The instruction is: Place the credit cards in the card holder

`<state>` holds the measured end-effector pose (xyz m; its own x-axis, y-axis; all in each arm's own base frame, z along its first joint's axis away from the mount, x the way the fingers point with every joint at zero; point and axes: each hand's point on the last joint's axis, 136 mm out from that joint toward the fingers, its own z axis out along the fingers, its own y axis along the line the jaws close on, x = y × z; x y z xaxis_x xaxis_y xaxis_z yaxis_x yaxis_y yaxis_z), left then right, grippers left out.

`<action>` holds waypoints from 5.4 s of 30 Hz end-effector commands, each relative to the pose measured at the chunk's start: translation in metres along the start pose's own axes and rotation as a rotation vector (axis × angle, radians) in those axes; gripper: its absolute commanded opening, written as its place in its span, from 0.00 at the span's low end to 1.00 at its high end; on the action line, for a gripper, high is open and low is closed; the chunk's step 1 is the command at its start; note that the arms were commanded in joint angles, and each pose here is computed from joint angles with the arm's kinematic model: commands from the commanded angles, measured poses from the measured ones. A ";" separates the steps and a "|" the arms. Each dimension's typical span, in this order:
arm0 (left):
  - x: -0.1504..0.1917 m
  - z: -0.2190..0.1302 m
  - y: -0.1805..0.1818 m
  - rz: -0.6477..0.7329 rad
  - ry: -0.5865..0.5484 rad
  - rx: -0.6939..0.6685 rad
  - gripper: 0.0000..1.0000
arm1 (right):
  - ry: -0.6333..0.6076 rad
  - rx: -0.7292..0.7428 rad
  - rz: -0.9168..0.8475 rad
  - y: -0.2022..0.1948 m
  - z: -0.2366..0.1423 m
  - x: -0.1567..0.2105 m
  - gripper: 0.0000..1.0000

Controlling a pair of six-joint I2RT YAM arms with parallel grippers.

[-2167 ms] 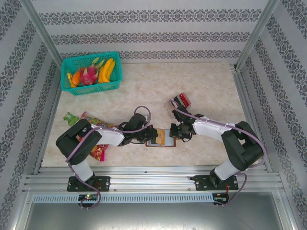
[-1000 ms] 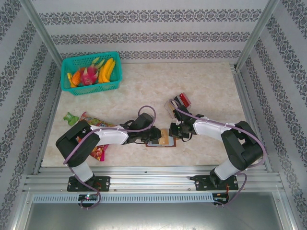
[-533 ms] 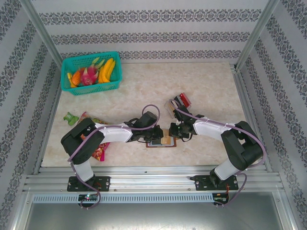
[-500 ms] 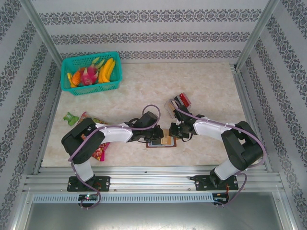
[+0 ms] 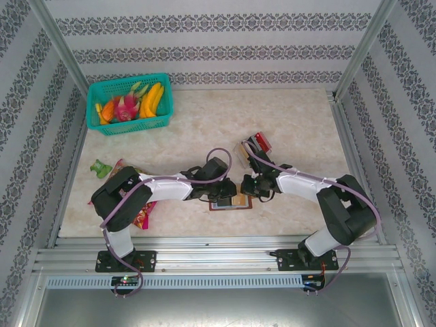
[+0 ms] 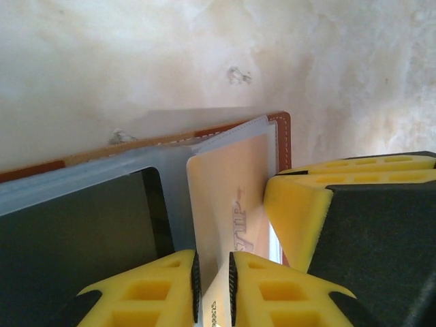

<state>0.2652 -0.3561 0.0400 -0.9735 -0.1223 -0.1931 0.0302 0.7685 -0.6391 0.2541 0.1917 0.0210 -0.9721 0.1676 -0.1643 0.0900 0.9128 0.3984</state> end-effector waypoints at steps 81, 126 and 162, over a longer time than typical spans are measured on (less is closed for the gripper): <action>-0.024 -0.048 0.044 -0.112 -0.058 -0.050 0.58 | -0.001 0.109 -0.043 -0.016 -0.035 0.011 0.56; -0.005 -0.001 -0.051 0.022 0.159 0.190 0.39 | -0.022 0.069 0.046 -0.028 -0.025 0.012 0.31; -0.018 -0.036 0.017 0.089 0.037 -0.152 0.28 | -0.043 -0.068 0.097 -0.023 -0.040 0.010 0.27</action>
<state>0.2839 -0.3288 0.0783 -0.9650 -0.0572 -0.2559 0.0943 0.8349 -0.5422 0.2309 0.1578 0.0424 -0.9502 0.2658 -0.1628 0.1624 0.8680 0.4692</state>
